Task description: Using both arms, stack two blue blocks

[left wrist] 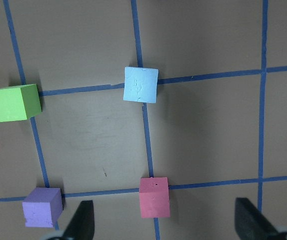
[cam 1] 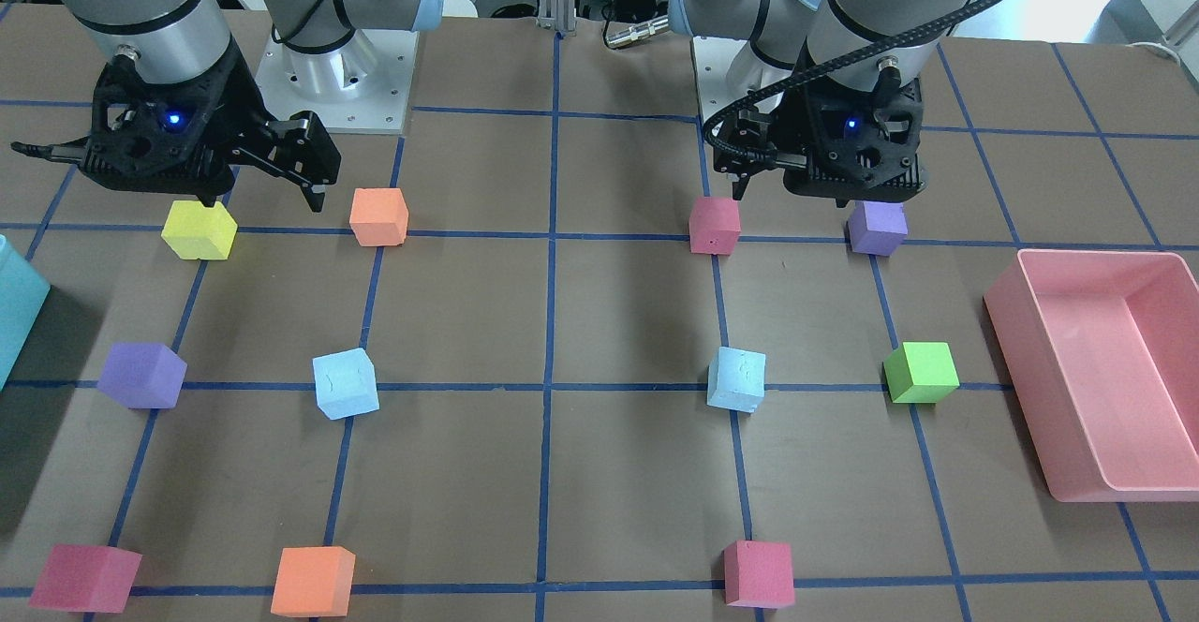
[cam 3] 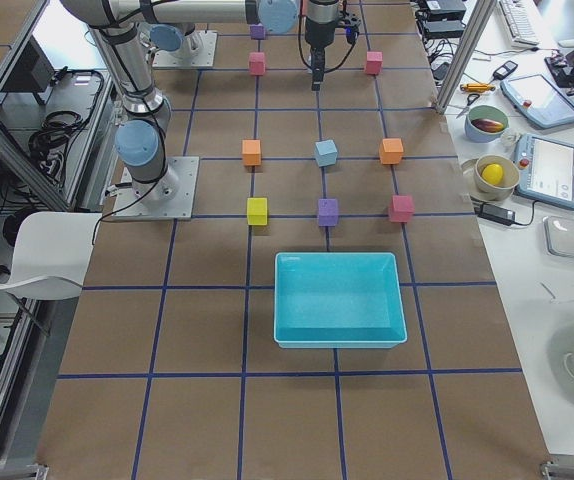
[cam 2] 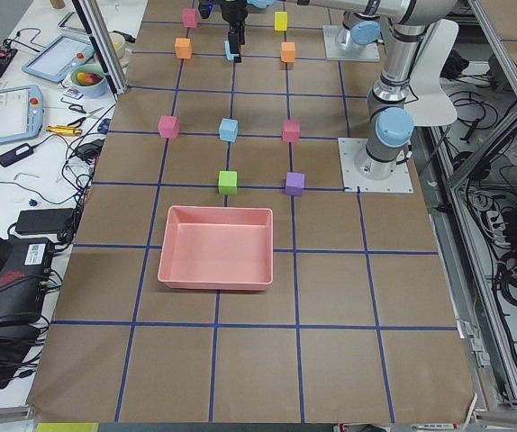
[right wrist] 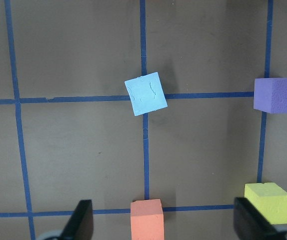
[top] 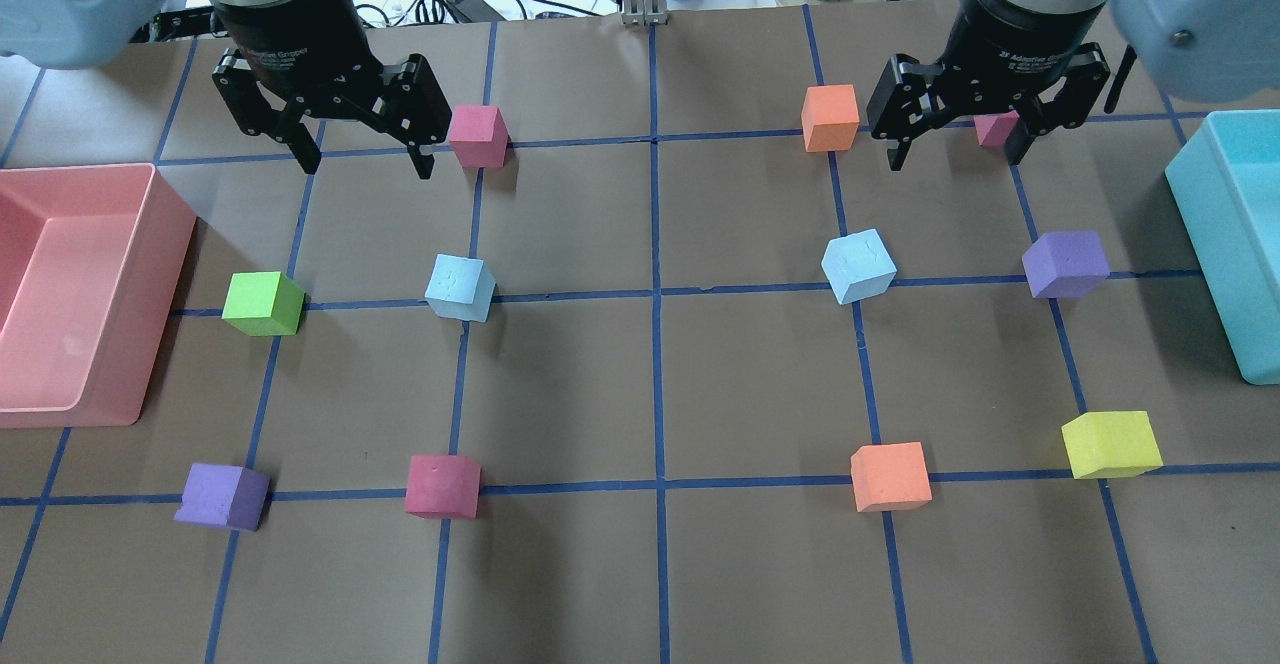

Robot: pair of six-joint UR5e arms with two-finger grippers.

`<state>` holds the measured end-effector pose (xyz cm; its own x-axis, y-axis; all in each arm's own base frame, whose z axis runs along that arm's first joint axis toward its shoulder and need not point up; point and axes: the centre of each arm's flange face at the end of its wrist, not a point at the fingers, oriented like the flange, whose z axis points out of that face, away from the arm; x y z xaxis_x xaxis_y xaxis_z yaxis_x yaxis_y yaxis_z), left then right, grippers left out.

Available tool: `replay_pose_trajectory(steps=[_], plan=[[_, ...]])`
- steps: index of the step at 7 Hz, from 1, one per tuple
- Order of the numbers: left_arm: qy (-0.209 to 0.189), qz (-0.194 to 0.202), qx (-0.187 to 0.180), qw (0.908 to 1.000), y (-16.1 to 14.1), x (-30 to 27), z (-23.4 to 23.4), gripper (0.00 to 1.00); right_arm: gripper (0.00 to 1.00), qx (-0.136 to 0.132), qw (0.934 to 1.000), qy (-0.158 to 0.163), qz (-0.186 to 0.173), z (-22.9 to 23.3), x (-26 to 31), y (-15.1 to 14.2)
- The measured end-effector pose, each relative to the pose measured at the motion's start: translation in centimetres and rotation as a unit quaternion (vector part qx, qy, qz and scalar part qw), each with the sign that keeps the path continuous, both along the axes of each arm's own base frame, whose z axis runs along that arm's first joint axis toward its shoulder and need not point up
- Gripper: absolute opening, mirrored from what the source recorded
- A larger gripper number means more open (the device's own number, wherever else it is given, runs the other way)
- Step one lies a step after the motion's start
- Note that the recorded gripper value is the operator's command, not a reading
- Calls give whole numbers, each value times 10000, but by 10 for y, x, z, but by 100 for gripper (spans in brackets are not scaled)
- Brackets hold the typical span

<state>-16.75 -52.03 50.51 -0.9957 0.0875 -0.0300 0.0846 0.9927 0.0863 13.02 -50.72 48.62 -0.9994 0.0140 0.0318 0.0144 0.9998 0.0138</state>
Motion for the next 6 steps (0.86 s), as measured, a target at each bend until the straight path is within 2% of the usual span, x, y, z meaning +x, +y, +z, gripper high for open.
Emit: replay_pose_trajectory(steps=[6], plan=[[113,61,-349,9993,-14,-1,-2,100,100,84,10000,-2,-13,-8,1,3]])
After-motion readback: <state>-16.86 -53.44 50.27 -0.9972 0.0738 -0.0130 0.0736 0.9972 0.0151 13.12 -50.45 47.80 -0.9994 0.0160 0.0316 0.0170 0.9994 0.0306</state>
